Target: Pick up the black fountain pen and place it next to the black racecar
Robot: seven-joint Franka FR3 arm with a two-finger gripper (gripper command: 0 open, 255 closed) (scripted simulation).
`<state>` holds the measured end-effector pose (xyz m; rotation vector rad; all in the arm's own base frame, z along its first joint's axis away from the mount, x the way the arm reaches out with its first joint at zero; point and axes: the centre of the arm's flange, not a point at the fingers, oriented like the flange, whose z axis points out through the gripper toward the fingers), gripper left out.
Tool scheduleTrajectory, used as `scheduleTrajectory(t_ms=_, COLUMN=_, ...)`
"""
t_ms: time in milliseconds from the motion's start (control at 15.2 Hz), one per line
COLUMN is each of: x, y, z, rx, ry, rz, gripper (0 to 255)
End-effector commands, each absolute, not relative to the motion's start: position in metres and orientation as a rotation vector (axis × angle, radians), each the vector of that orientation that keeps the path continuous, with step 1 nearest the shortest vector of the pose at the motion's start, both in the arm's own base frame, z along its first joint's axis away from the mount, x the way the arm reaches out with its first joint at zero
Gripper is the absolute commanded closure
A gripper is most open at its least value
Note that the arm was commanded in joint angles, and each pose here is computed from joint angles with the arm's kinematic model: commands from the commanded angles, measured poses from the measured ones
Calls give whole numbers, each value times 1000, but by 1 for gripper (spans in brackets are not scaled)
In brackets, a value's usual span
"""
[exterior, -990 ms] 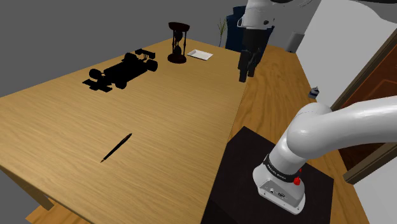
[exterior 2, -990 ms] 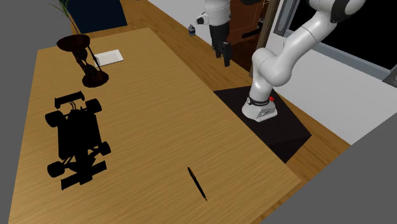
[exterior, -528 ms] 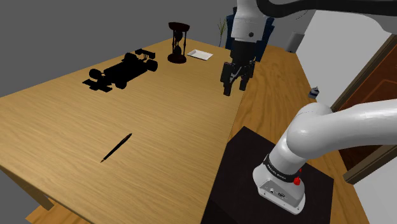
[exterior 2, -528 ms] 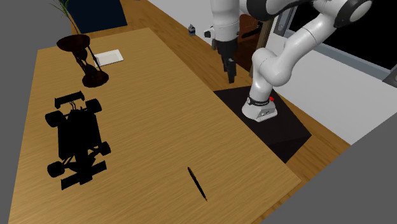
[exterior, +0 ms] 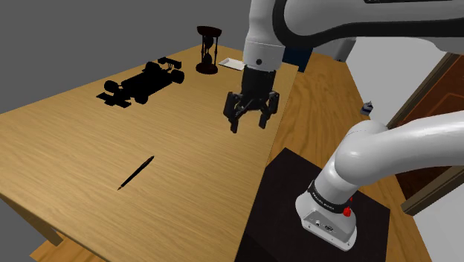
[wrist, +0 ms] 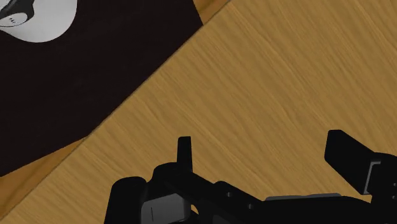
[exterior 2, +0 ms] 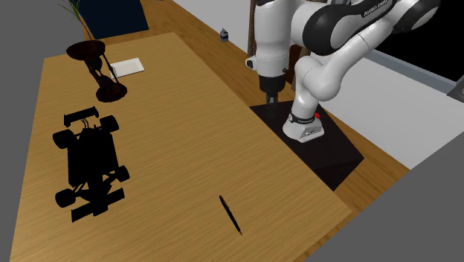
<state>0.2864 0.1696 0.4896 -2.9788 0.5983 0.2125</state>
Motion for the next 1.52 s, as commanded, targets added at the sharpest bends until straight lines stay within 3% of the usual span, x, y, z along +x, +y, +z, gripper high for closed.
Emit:
scheduleTrajectory(t_ms=0, x=293, y=190, z=481, rx=-2953, ry=707, rz=202, gripper=0)
scheduleTrajectory(t_ms=1452, x=456, y=384, z=378, rx=-2502, ry=1730, rz=71, gripper=0)
